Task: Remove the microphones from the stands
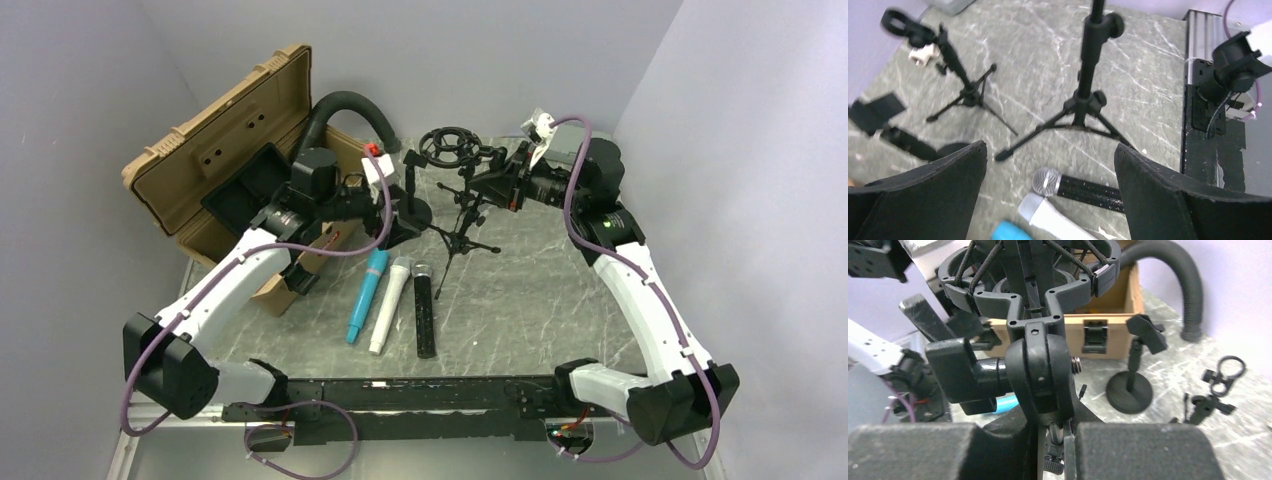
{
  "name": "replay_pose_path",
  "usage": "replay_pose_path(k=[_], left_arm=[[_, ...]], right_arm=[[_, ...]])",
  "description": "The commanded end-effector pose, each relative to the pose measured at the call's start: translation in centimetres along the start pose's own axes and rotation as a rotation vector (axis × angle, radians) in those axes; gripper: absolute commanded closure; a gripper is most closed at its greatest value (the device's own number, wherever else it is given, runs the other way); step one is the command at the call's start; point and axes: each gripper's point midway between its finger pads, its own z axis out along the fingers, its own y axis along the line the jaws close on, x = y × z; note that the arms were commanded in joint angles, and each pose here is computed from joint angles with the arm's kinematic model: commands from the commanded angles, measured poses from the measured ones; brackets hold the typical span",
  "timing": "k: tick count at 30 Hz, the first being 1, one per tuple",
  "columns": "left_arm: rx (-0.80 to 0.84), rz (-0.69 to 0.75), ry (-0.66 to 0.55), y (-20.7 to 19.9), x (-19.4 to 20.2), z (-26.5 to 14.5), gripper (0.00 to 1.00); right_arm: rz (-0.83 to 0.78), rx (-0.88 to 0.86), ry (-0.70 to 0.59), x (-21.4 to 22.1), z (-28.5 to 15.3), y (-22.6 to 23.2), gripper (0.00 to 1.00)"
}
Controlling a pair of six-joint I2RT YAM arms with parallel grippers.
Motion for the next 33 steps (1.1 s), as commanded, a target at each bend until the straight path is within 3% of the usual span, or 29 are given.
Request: replay_pose_path(k=[1, 13, 23, 29, 33], left_arm=[[0.092, 0.212, -0.107, -2.4, -4.5, 1.3, 0.01], [0.264, 0.228, -0.122, -6.8, -4.0, 5.6, 0.07], [0.477, 0.144, -0.088, -10.2, -2.7, 5.6, 0.35], [0.525, 0.097, -0.065, -11.2, -2.0, 5.8, 0.49], [0.547, 0.065, -0.059, -11.4, -2.2, 6.1, 0.69]], right_arm=[[-0.03, -0.158, -0.123, -5.4, -0.4, 3.4, 1.0], [0.006, -0.386, -0.15, -6.2, -1.3, 7.2, 1.0], [-0.005, -0.419, -0.157, -6.1, -1.9, 7.9, 1.0], [-0.006, -0.416, -0.168, -6.0, -2.0, 7.8, 1.0], [-0.013, -0.404, -0.171, -5.9, -2.1, 7.7, 1.0]])
